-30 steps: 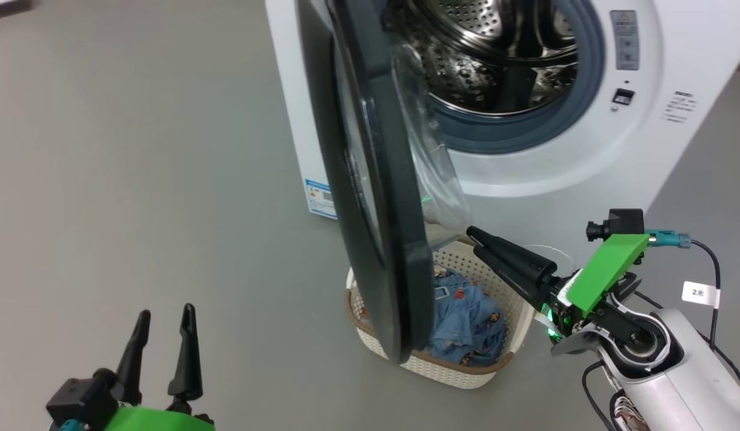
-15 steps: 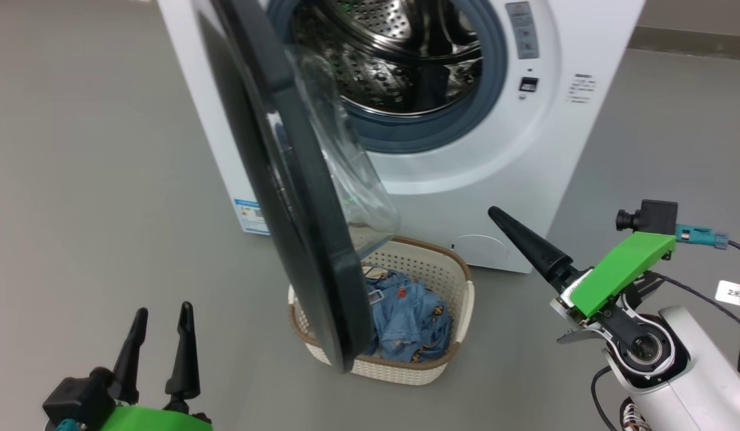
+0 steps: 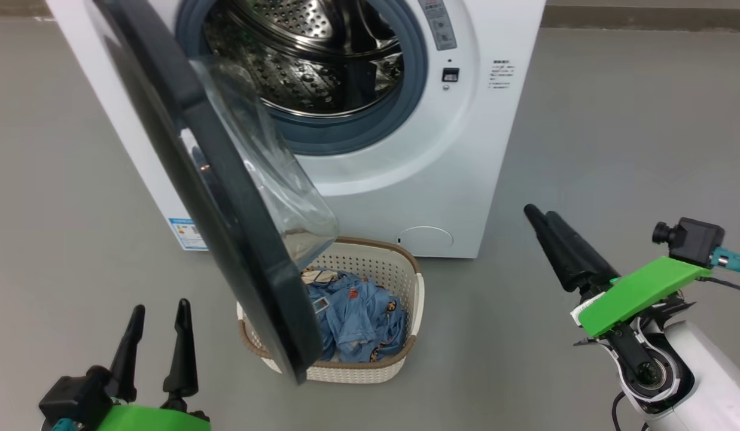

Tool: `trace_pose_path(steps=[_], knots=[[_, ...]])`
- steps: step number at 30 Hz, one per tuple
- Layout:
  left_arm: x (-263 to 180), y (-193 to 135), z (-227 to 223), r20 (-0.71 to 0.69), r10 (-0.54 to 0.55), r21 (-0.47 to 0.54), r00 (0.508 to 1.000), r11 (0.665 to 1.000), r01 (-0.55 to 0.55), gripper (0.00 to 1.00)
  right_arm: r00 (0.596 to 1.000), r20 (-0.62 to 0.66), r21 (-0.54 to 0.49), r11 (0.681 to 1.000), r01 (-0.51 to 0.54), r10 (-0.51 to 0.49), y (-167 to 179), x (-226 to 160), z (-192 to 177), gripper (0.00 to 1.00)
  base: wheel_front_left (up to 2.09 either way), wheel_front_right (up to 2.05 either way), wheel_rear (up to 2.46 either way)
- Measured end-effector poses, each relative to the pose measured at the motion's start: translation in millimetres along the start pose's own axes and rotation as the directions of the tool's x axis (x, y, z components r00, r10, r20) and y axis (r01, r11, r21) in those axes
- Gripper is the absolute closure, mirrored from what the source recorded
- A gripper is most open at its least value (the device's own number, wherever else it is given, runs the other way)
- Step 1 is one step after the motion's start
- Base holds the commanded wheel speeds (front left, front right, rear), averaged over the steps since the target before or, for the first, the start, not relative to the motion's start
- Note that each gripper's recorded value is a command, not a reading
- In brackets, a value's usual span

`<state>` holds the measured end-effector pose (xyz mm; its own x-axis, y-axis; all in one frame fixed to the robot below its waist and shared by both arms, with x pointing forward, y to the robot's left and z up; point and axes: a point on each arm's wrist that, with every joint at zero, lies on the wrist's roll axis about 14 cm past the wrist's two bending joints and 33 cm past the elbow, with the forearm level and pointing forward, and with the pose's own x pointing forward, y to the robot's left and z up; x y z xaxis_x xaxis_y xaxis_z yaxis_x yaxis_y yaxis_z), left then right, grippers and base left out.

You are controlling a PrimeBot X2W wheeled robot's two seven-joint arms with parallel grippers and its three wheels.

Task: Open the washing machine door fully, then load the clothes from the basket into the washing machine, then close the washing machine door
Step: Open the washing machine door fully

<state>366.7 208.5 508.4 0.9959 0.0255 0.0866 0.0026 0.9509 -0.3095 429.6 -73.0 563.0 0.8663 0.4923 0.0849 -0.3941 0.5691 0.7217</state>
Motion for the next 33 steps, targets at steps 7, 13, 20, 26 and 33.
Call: trace_pose_path(steps=[7, 13, 20, 26, 33], knots=[[7, -10, -4, -0.008, -0.030, 0.007, 1.000, 1.000, 0.030, 0.00, 0.991, 0.135, -0.142, 0.989, 0.039, -0.020, -12, -16, 18, 0.00, 0.00, 0.00, 0.00], [10, -15, -5, -0.010, -0.047, 0.007, 0.999, 0.999, 0.047, 0.00, 0.979, 0.194, -0.197, 0.976, 0.098, -0.059, -28, -30, 27, 0.00, 0.00, 0.00, 0.00], [11, -18, -6, -0.012, -0.054, 0.003, 0.998, 0.999, 0.054, 0.00, 0.958, 0.262, -0.338, 0.918, 0.206, -0.118, -50, -54, 45, 0.00, 0.00, 0.00, 0.00], [10, -22, -6, -0.012, -0.063, 0.003, 0.998, 0.998, 0.063, 0.00, 0.941, 0.301, -0.447, 0.848, 0.285, -0.158, -60, -68, 48, 0.00, 0.00, 0.00, 0.00], [10, -23, -4, -0.006, -0.068, 0.003, 0.998, 0.998, 0.068, 0.00, 0.923, 0.319, -0.517, 0.776, 0.361, -0.216, -75, -81, 46, 0.00, 0.00, 0.00, 0.00]])
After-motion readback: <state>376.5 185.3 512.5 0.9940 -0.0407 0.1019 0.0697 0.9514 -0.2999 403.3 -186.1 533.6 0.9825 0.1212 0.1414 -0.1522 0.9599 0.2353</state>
